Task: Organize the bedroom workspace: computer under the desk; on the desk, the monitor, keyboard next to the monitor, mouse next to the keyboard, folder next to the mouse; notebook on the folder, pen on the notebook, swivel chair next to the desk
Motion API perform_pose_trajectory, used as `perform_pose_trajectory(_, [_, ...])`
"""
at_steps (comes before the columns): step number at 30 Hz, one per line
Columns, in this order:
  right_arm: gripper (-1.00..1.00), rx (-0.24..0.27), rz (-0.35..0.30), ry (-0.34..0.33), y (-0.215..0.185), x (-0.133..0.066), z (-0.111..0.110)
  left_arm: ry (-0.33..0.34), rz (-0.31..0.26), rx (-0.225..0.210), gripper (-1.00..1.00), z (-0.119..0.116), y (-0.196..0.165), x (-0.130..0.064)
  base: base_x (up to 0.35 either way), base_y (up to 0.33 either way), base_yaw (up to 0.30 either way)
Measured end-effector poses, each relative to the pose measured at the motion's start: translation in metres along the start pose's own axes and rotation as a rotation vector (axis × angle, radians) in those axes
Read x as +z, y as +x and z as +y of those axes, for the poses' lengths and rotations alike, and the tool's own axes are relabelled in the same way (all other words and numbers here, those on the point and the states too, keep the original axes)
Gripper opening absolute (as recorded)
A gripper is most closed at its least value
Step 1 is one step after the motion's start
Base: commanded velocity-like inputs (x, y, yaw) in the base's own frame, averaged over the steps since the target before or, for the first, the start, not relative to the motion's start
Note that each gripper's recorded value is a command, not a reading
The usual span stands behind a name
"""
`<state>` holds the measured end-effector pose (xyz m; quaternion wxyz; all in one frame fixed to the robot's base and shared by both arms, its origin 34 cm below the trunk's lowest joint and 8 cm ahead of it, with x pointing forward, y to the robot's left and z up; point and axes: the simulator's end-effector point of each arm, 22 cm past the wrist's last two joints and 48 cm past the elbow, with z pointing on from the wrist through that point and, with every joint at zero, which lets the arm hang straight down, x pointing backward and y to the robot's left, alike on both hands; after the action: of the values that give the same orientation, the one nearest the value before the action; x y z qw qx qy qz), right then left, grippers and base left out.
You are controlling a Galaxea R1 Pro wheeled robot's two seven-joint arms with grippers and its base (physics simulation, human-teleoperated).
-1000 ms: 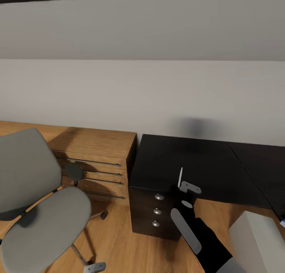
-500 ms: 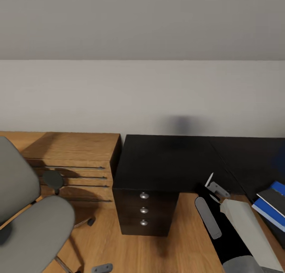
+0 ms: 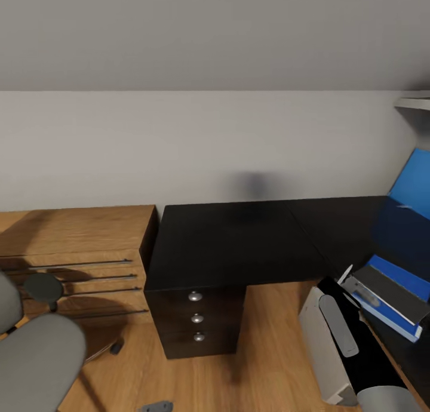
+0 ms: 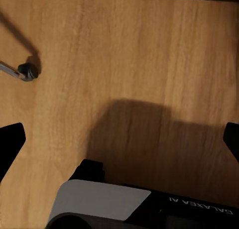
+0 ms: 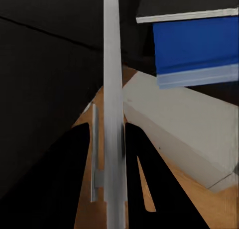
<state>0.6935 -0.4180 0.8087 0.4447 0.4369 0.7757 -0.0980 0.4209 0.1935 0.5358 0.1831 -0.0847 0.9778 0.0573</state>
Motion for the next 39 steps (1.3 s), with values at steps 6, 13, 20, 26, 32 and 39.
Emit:
perform_pose_trajectory(6, [-1.00, 0.007, -0.003, 0.004, -0.003, 0.001, -0.002, -0.004, 0.002, 0.001, 1.00, 0.000, 0.001, 0.000, 0.081, -0.012, -0.274])
perform_pose_trajectory(13, [-1.00, 0.007, -0.004, 0.004, -0.003, 0.000, -0.002, -0.004, 0.002, 0.000, 1.00, 0.000, 0.002, 0.000, 0.282, -0.070, -0.274])
perform_pose_trajectory(20, [-1.00, 0.007, -0.004, 0.003, -0.003, 0.000, -0.002, -0.003, 0.003, 0.001, 1.00, 0.000, 0.002, 0.000, 0.204, -0.125, -0.086])
perform_pose_trajectory(26, [-1.00, 0.006, -0.005, 0.004, -0.002, 0.001, -0.002, -0.003, 0.003, 0.001, 1.00, -0.001, 0.002, 0.000, 0.078, -0.092, -0.002])
perform_pose_trajectory(32, [-1.00, -0.008, -0.012, 0.021, -0.005, 0.005, -0.010, 0.003, 0.004, 0.000, 1.00, -0.005, 0.003, -0.001, 0.142, -0.152, 0.000])
perform_pose_trajectory(39, [-1.00, -0.026, -0.005, 0.051, -0.003, 0.012, -0.021, 0.002, 0.005, -0.001, 1.00, -0.005, 0.003, -0.001, 0.008, -0.011, 0.000])
